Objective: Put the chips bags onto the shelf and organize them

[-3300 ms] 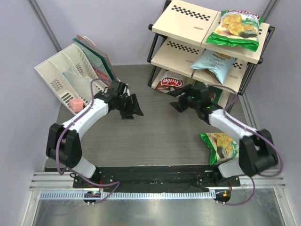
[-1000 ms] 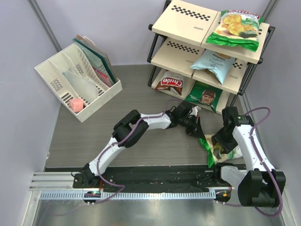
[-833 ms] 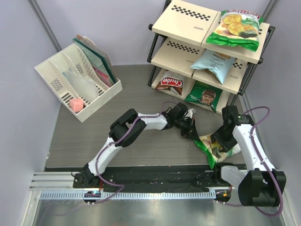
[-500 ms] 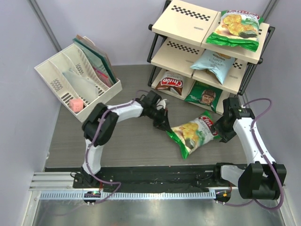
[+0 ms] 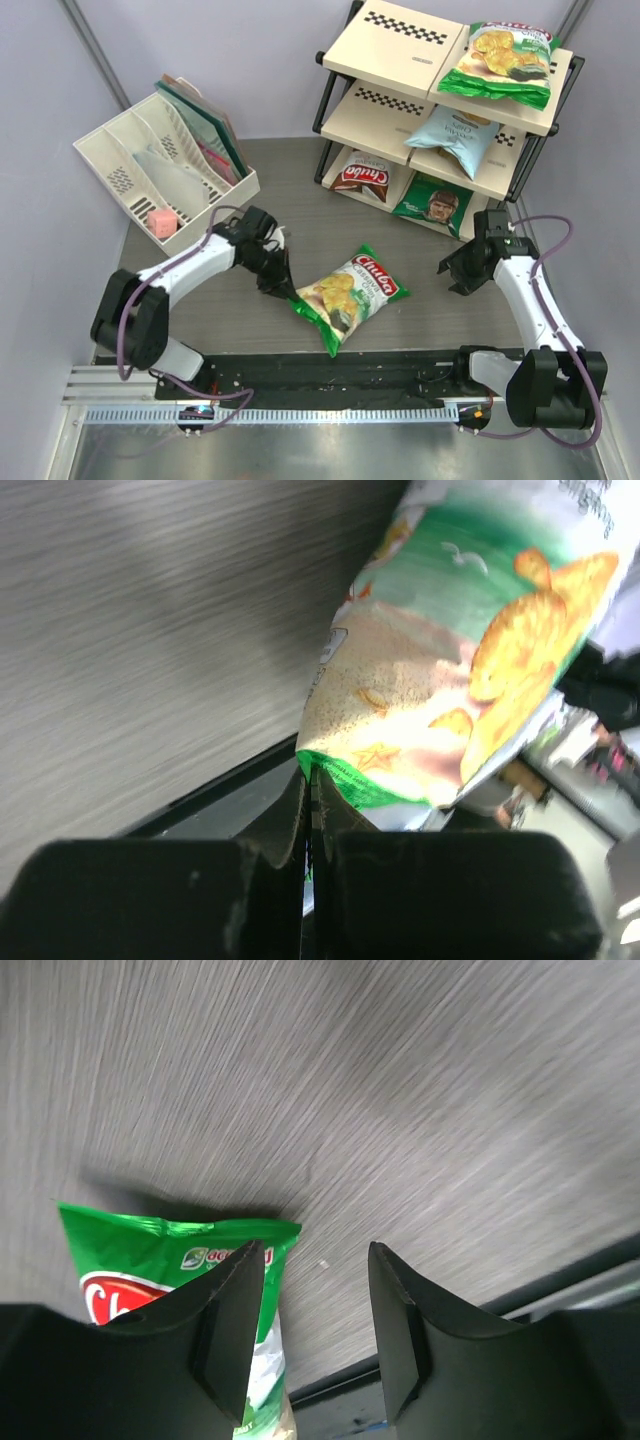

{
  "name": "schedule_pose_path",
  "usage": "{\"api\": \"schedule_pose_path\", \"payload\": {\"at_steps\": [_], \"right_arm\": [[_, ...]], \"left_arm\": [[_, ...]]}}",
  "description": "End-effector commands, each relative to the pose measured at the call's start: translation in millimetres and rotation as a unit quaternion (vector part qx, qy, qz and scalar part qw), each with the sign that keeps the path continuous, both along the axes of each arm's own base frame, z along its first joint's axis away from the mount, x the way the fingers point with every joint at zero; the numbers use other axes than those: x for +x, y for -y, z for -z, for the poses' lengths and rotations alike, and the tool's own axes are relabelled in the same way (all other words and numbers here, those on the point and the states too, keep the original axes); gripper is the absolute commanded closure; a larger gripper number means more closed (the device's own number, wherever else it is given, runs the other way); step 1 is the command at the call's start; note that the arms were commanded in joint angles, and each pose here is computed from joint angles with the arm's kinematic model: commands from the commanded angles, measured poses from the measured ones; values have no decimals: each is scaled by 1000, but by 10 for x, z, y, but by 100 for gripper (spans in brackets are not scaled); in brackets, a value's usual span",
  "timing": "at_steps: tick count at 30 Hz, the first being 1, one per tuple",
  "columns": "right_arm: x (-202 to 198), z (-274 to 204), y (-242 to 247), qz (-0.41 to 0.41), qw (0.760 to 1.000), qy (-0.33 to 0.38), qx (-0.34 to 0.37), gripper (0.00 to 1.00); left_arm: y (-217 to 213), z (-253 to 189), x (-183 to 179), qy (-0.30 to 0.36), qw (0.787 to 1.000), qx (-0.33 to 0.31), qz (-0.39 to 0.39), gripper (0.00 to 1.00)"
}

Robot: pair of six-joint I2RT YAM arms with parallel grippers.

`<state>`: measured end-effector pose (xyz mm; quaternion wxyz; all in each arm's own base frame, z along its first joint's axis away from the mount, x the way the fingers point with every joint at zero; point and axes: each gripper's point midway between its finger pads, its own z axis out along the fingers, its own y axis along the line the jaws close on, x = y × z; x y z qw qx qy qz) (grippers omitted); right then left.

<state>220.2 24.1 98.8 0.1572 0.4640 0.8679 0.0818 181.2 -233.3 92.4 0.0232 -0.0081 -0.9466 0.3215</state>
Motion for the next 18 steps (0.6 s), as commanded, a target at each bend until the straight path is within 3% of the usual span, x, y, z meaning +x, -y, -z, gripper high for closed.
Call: {"api": "schedule_pose_path", "payload": {"at_steps": [1,6,7,9,13,16,18], "right_arm": [[105,-27,-297,-21,995,47,82,46],[-59,77,-514,-48,989,37,138,41],[-78,87,-562,-52,986,36,151,41],[-129,137,-681,-62,981,25,180,40],[-91,200,-779,-73,978,22,193,40],[10,147,-935,-95,974,41,202,40],[89,151,-1027,-106,971,51,209,40]], "left_arm": [[-254,136,-140,-7,997,58,-57,100],[-54,164,-221,-13,998,58,-8,100],[70,149,-284,-15,998,52,19,96],[175,217,-387,-40,996,59,53,87],[370,-47,-410,-15,995,24,98,44],[207,-237,-307,30,995,33,93,29],[20,-296,-163,47,995,36,75,28]]}}
